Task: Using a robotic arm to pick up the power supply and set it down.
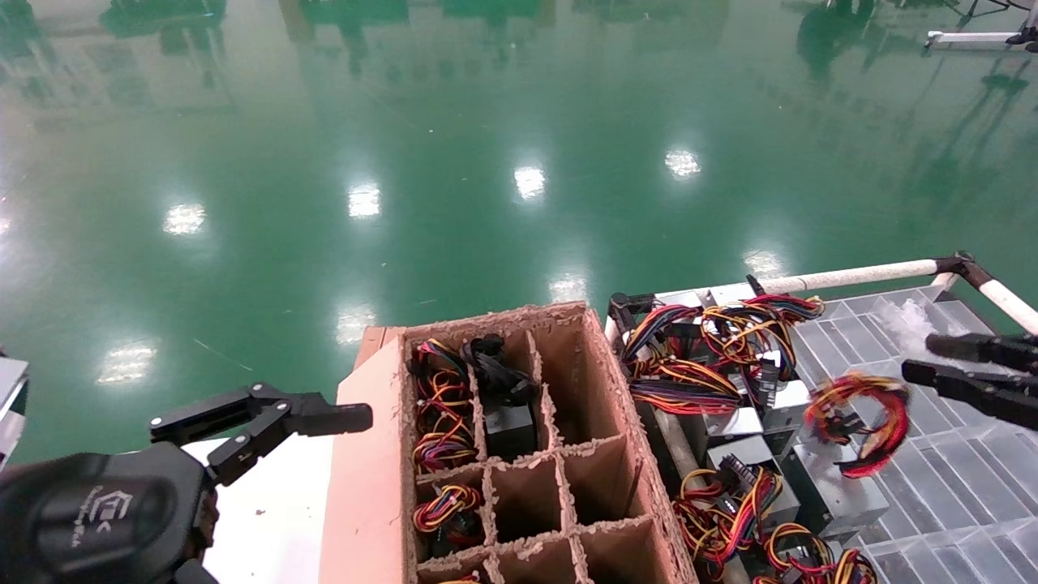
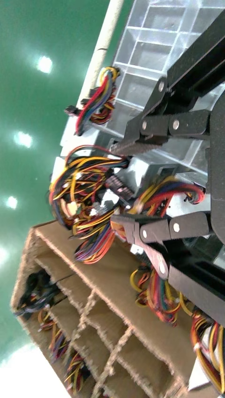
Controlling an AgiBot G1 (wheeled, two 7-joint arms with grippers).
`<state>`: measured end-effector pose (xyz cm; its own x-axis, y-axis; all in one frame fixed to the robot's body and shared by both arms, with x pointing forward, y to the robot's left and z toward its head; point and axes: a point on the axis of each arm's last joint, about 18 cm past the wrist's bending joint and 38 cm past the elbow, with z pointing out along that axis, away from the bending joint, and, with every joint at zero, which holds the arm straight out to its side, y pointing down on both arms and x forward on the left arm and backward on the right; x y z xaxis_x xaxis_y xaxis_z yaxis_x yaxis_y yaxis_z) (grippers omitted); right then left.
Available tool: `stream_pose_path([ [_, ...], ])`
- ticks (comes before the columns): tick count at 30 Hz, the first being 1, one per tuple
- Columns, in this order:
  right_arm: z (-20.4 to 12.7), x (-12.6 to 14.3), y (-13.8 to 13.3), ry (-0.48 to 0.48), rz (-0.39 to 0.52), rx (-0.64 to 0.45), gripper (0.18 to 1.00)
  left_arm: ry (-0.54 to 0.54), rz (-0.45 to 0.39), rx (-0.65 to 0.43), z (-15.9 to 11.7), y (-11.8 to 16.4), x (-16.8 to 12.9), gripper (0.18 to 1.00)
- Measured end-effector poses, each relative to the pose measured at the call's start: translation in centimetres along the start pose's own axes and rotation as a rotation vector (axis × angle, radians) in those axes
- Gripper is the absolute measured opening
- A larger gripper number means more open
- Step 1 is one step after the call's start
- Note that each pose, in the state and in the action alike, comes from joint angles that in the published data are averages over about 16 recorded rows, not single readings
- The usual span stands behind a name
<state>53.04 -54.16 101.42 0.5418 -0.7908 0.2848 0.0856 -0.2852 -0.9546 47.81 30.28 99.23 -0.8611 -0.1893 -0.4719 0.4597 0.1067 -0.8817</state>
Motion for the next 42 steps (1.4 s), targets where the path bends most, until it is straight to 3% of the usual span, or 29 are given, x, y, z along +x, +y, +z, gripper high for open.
stream_pose_path([
  [18,2.6,-2.6,-3.3,-0.121,-0.02,0.112,0.807,-0.001,0.0,0.0,0.0,0.0,0.0,1.001],
  [25,4.4,-4.7,-3.9,-0.197,-0.065,0.137,0.913,-0.001,0.0,0.0,0.0,0.0,0.0,1.001],
  [31,5.8,-6.7,-4.3,-0.264,-0.098,0.162,0.969,-0.001,0.0,0.0,0.0,0.0,0.0,1.001],
  [42,7.5,-10.4,-4.8,-0.377,-0.146,0.209,1.0,-0.001,0.0,0.0,0.0,0.0,0.0,1.001],
])
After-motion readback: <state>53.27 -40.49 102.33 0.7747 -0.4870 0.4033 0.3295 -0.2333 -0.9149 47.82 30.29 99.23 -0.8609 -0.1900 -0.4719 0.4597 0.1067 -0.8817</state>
